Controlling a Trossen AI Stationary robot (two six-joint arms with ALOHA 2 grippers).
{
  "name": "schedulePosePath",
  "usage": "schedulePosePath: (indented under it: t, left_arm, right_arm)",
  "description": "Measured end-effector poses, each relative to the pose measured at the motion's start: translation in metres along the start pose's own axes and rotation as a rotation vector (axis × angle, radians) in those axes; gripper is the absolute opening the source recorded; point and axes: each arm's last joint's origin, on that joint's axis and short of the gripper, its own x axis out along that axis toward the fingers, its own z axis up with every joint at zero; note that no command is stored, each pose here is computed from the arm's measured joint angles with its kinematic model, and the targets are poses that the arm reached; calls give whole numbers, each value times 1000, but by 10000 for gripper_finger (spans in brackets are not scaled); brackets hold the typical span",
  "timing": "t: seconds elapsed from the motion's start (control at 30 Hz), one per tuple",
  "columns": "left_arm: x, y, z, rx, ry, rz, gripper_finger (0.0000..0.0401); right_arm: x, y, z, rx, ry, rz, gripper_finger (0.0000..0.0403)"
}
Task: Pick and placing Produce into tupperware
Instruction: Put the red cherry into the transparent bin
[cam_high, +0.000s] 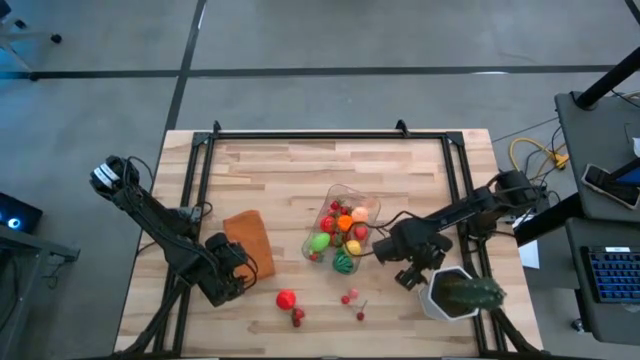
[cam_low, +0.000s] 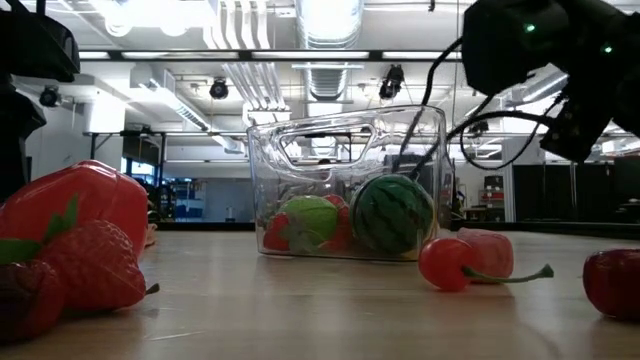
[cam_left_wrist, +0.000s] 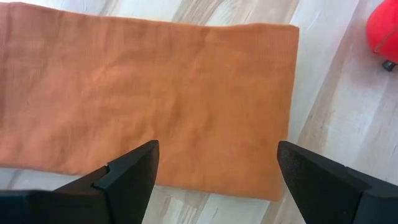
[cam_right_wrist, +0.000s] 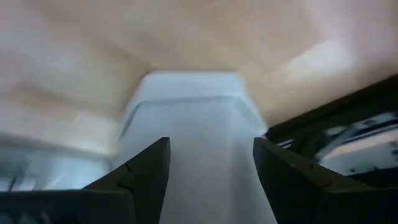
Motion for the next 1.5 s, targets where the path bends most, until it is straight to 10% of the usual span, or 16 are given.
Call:
schedulePosePath:
  t: [0.17, 0.37, 0.63, 0.97, 1.5]
  left_arm:
    - [1, 0, 0, 2, 1, 3, 311]
    - [0, 0, 0, 6, 1, 2, 311]
    - [-1, -1, 1, -3, 0, -10, 311]
    - [-1, -1, 0, -5, 31, -26, 311]
    - [0, 0, -2, 8, 51, -27, 311]
  right_arm:
    - [-3, 7, -5, 21, -228, -70, 224]
    - [-27, 53, -9, -394, -373, 236, 224]
    - [-31, 91, 1, -557, -378, 379, 224]
    - [-2, 154, 4, -910, -417, 252, 224]
    - [0, 185, -8, -775, -638, -68, 224]
